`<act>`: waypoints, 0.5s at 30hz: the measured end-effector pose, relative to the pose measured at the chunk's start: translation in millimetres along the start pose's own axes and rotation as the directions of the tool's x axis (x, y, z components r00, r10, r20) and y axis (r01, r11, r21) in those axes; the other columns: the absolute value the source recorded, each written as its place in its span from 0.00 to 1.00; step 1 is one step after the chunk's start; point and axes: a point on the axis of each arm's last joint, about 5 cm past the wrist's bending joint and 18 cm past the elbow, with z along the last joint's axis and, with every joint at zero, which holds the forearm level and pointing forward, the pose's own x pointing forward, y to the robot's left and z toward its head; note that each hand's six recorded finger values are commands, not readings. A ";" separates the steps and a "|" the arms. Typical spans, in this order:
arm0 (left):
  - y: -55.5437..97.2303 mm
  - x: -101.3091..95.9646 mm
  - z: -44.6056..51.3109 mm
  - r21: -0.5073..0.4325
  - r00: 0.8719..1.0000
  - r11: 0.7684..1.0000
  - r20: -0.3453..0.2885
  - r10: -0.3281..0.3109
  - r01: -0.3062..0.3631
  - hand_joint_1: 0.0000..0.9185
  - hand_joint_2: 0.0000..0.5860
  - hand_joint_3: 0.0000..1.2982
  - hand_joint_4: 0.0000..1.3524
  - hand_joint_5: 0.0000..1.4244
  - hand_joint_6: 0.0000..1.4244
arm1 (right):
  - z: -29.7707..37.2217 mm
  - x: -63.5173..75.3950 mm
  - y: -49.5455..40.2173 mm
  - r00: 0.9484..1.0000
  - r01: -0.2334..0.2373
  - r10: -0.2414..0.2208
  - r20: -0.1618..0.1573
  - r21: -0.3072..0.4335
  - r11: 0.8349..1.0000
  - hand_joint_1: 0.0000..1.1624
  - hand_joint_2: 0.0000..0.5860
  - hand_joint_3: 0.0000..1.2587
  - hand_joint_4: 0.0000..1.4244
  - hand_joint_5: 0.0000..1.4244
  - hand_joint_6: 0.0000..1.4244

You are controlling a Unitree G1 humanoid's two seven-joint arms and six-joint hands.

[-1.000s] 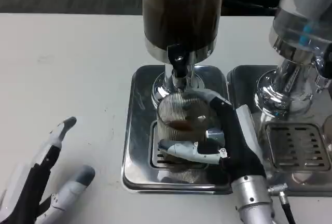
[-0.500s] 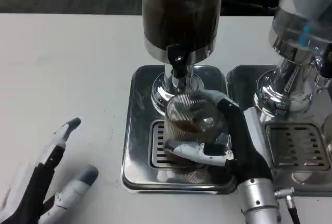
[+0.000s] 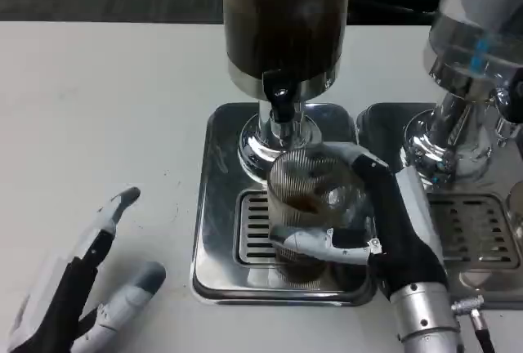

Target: Grasp the cup under the faucet to collect the drink, then remove the cup.

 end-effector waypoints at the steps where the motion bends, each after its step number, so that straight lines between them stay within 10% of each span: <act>1: -0.1 0.2 -0.1 0.000 1.000 1.000 0.000 0.000 0.000 0.00 0.21 0.05 0.00 0.00 0.00 | 0.2 -0.8 -0.6 1.000 -0.003 0.003 -0.004 -0.002 1.000 0.91 0.16 0.57 0.57 0.66 0.95; 15: 10.8 3.1 6.5 0.143 0.994 0.986 0.051 -0.098 0.090 0.00 0.21 0.00 0.00 0.00 0.00 | 4.0 -19.0 -11.5 1.000 -0.006 0.006 0.000 -0.029 1.000 0.90 0.15 0.60 0.59 0.68 0.97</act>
